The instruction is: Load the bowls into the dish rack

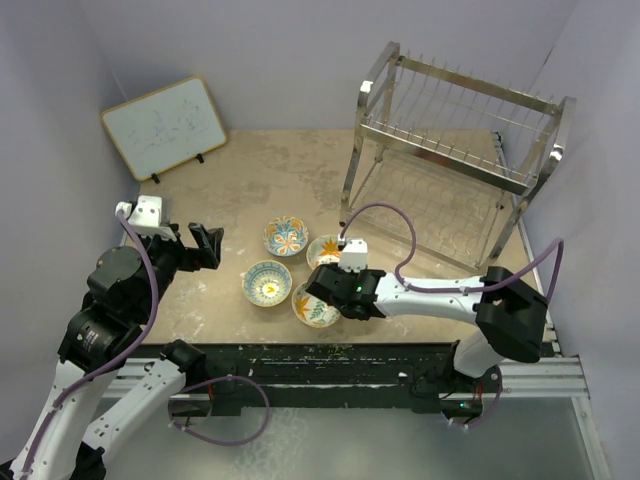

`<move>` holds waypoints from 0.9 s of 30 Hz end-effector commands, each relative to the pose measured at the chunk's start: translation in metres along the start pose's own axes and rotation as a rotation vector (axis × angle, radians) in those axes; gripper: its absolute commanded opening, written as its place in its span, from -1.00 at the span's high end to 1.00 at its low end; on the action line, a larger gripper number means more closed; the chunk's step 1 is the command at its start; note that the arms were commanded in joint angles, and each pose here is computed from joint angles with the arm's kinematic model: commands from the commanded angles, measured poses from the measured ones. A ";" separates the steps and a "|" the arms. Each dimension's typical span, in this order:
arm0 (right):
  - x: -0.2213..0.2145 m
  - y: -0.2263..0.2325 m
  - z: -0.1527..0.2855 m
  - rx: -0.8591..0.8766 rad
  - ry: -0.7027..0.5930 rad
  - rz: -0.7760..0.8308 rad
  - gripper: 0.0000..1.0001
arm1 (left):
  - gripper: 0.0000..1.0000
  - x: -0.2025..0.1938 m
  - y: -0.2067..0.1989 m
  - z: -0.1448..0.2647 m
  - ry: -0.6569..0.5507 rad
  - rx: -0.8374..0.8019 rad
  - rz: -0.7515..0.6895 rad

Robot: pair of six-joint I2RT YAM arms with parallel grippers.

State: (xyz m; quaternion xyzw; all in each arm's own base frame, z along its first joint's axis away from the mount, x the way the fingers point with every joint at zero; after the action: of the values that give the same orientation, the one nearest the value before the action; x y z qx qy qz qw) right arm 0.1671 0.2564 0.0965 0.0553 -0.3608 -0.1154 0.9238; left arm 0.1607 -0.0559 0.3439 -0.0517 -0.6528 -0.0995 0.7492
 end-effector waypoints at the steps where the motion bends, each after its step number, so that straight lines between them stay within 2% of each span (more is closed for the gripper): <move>1: 0.019 0.001 0.006 -0.034 -0.090 -0.036 0.14 | -0.98 0.010 0.002 -0.001 -0.035 0.010 -0.001; 11: 0.032 0.005 0.022 0.035 -0.105 -0.038 0.09 | -0.98 0.009 0.002 -0.001 -0.035 0.014 0.001; 21: 0.018 -0.002 0.007 -0.067 -0.090 -0.030 0.10 | -0.98 0.008 0.001 0.000 -0.035 0.003 0.005; 27: 0.017 0.005 0.005 -0.042 -0.087 -0.045 0.12 | -0.98 0.006 0.002 0.001 -0.032 0.008 0.002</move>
State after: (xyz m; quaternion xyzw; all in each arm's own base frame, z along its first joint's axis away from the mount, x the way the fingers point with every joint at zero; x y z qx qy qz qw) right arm 0.1708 0.2497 0.1001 0.0247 -0.3763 -0.1257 0.9176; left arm 0.1607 -0.0560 0.3439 -0.0518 -0.6526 -0.0996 0.7493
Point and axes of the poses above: each gripper's point midway between its finger pads, its own z axis back along the fingers, its own y axis along the line the jaws close on, x = y × z, the point moved 5 cm from there along z, back along the fingers, and after that the axes turned 12 degrees about -z, right-handed, at the moved point
